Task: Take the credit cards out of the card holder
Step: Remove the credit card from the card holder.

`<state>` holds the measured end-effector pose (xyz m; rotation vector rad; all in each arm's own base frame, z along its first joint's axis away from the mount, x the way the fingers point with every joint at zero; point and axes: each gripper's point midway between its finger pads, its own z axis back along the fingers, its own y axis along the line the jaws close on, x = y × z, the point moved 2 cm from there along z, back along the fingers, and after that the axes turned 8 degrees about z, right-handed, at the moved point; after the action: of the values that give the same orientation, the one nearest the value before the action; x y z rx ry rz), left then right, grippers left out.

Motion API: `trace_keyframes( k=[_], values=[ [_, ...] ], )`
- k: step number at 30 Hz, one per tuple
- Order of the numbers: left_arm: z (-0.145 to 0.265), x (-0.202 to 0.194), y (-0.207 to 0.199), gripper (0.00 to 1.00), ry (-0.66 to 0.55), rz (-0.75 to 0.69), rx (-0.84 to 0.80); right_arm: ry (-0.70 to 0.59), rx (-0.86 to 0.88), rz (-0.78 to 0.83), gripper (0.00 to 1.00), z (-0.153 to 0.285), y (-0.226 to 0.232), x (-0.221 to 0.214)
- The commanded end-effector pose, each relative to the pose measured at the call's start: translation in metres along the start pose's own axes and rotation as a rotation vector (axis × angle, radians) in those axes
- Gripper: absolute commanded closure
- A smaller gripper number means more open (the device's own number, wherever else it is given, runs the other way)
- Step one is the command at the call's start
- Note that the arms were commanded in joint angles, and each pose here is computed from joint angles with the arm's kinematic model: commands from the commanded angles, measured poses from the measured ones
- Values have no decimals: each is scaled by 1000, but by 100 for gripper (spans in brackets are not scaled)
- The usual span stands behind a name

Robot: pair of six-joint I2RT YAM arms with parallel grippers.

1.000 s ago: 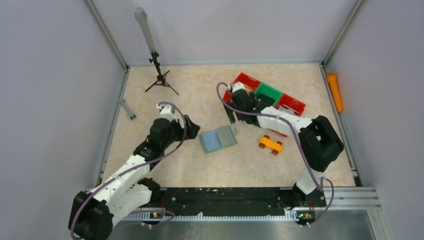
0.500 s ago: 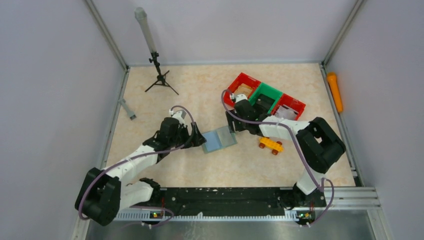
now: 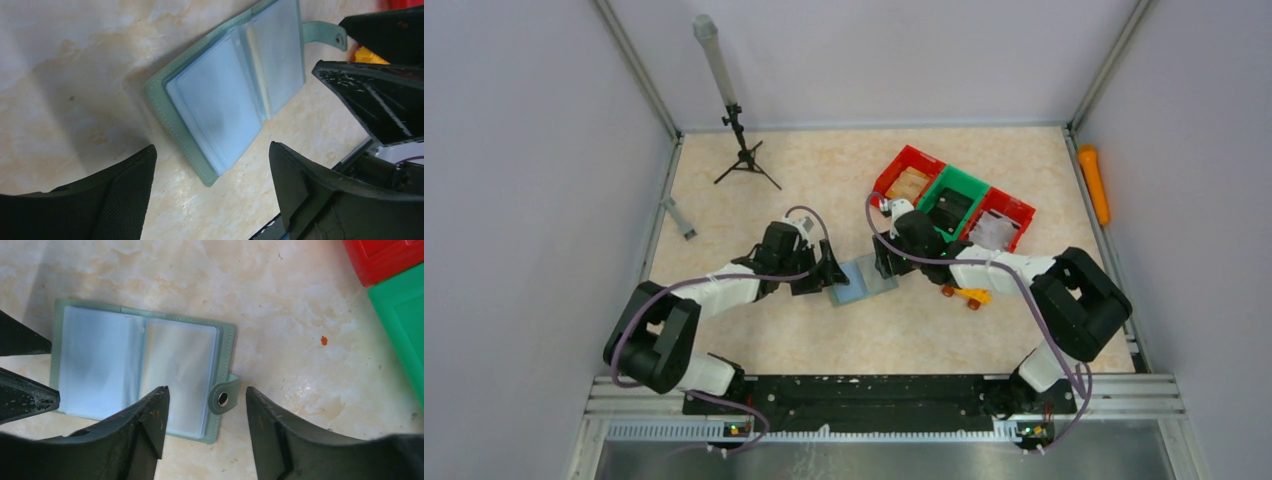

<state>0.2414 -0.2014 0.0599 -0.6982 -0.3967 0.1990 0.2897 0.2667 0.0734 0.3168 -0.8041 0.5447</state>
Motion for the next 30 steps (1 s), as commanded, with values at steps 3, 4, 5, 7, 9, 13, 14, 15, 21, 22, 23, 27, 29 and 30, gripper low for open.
trace_keyframes(
  k=[3,4,5,7,9,13,14,15,21,22,23,27,29,30],
  values=[
    [-14,4,-11,17,40,54,-55,40,-53,16,57,-2,-3,-4],
    [-15,5,-12,19,41,53,-55,43,-53,13,63,-3,-3,-5],
    [-16,6,-12,21,41,51,-55,41,-47,10,70,-3,-2,-4],
    [-18,10,-14,28,39,46,-54,29,-40,7,86,-3,-1,-1],
    [-19,16,-19,37,39,34,-83,19,-12,8,95,-2,4,1],
    [-23,37,-32,66,37,7,-143,-60,0,-22,100,3,8,25],
    [-24,43,-35,75,35,2,-154,-73,0,-32,100,5,8,30],
    [-26,48,-36,86,33,-3,-147,-90,2,-44,100,7,9,36],
    [-31,87,-39,100,-45,-60,-22,-233,1,-75,100,18,8,55],
    [-31,91,-36,100,-66,-72,0,-253,-27,-80,100,19,3,53],
    [-31,93,-34,100,-87,-84,8,-266,-57,-85,100,21,-3,50],
    [-34,92,-30,100,-140,-132,-17,-298,-150,-95,93,27,-20,43],
    [-35,91,-36,100,-143,-143,-29,-289,-192,-91,81,28,-27,40],
    [-36,90,-37,100,-144,-146,-30,-276,-225,-98,69,28,-32,37]
  ],
)
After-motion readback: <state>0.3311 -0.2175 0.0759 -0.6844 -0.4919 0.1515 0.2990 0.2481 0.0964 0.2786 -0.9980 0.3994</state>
